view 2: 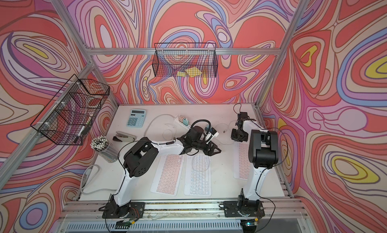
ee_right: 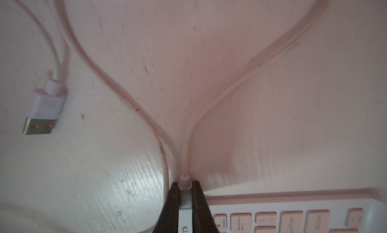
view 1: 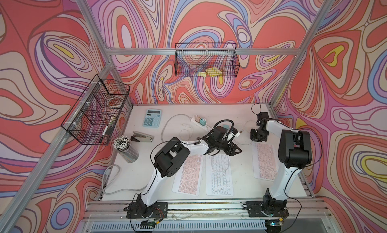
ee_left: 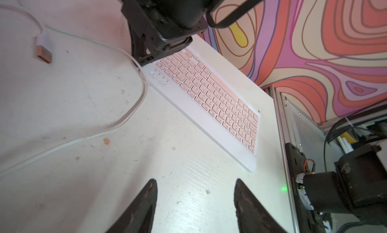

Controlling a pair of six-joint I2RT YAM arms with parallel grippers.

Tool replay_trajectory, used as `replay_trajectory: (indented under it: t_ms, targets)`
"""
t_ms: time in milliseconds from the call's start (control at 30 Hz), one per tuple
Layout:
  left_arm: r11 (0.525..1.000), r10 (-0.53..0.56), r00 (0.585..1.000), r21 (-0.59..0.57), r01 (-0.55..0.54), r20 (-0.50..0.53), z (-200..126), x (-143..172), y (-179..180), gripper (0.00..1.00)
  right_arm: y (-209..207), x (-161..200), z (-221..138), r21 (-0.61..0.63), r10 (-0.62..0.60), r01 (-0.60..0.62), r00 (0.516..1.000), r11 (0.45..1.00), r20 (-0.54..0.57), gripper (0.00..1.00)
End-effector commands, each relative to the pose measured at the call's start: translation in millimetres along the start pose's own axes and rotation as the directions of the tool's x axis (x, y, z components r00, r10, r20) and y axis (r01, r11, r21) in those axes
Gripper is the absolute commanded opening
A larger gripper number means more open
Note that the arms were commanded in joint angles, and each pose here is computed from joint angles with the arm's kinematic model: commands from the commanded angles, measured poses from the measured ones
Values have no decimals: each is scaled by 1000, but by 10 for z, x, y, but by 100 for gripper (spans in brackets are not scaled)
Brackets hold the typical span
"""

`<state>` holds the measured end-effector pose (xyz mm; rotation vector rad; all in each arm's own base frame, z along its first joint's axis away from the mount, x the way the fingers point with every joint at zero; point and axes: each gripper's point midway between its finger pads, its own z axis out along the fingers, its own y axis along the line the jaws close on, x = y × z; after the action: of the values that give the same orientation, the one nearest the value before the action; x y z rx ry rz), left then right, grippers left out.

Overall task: Unplug the wireless keyboard
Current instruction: Move the keyboard to the center of the board.

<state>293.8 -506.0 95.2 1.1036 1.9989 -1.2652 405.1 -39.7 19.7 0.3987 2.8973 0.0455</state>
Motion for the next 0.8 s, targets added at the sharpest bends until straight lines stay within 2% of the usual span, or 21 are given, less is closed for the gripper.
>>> replay_trajectory:
  t_ms: [0, 167, 367, 533, 700, 767]
  targets:
    - [968, 250, 968, -9, -250, 23, 22, -134, -319, 61, 121, 321, 46, -58, 28, -33, 996, 998, -89, 7]
    - [910, 413, 911, -36, -413, -3, 293, -9, -503, 62, 119, 433, 94, -65, 37, -44, 994, 997, -99, 7]
    - [844, 532, 840, -9, -536, -101, 677, 159, -717, 61, 196, 475, 60, -110, 53, -62, 995, 992, -83, 7]
    - [825, 556, 801, 34, -563, -222, 958, 351, -774, 59, 244, 501, 50, -133, 45, -55, 996, 990, -75, 7]
    - [805, 574, 761, 41, -591, -301, 1065, 531, -742, 57, 280, 525, 66, -154, 45, -55, 997, 987, -69, 7]
    - [787, 593, 733, 47, -615, -333, 1113, 616, -715, 57, 299, 534, 69, -164, 44, -54, 997, 985, -66, 7]
